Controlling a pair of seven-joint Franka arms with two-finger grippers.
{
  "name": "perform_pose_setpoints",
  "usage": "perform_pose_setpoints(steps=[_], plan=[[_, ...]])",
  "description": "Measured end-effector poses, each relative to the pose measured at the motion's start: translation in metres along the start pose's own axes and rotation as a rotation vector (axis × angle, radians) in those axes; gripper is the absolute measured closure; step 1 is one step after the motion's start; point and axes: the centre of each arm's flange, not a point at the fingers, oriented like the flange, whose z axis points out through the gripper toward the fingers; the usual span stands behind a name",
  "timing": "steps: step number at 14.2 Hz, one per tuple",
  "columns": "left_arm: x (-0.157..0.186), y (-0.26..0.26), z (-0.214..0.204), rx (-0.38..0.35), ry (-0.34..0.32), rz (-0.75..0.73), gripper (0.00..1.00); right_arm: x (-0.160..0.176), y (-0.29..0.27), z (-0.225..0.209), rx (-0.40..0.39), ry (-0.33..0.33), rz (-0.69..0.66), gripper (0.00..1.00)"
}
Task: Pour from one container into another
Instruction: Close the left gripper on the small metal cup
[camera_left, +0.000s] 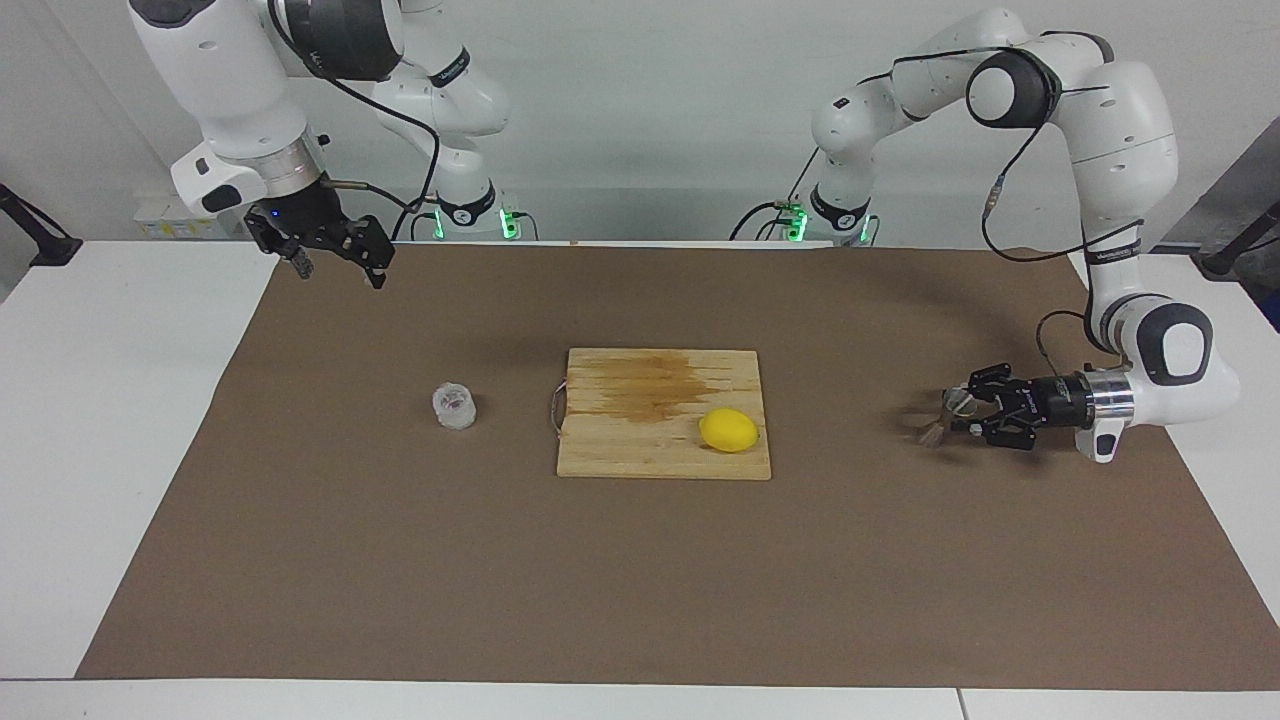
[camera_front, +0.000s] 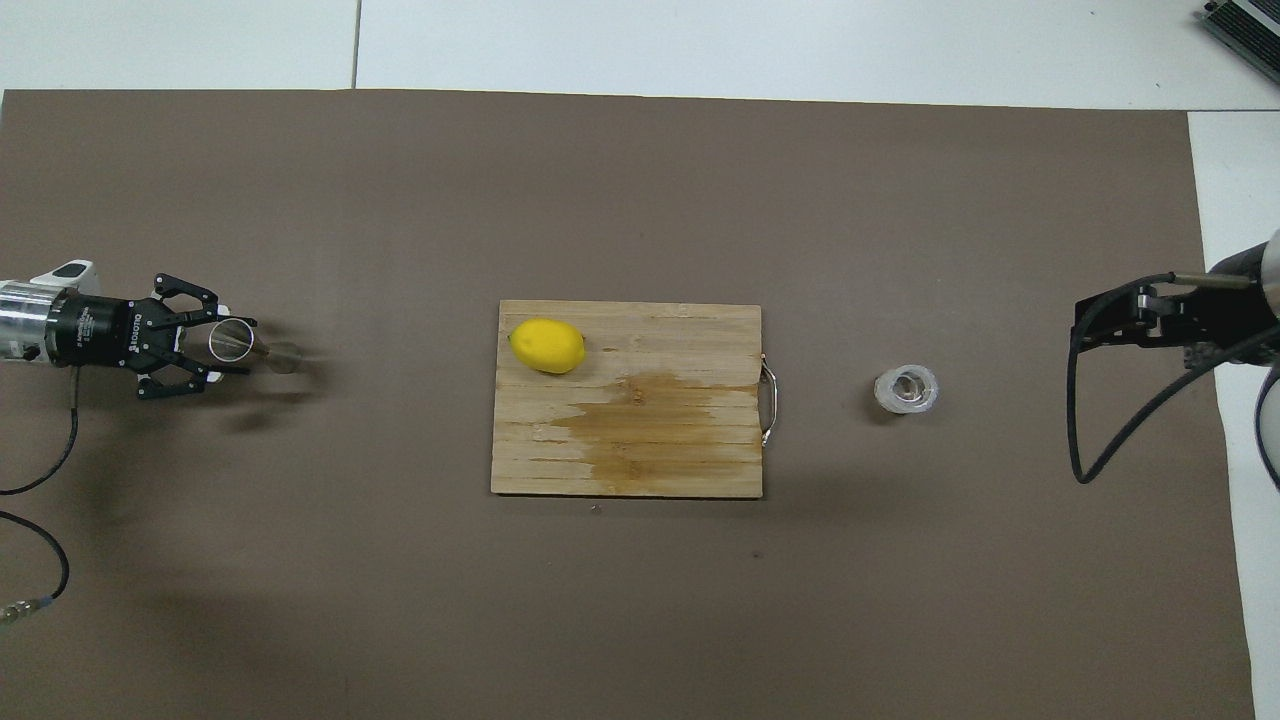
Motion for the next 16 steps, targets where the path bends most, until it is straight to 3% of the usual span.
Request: perform_pose_setpoints(steps=[1,3,16], plan=[[0.000,0.000,0.000,-0.001,-0.002,-0.001,0.45,0.000,0.000,0.000,0.000,0.000,0.000,0.00],[0.001,0.000,0.001,-0.003,-0.005,-0.002,0.60,0.000,0.000,0.000,0.000,0.000,0.000,0.00],[-0.004,0.005,0.016,-0.036,-0.083,-0.018,0.61,0.000,0.000,0.000,0.000,0.000,0.000,0.00]])
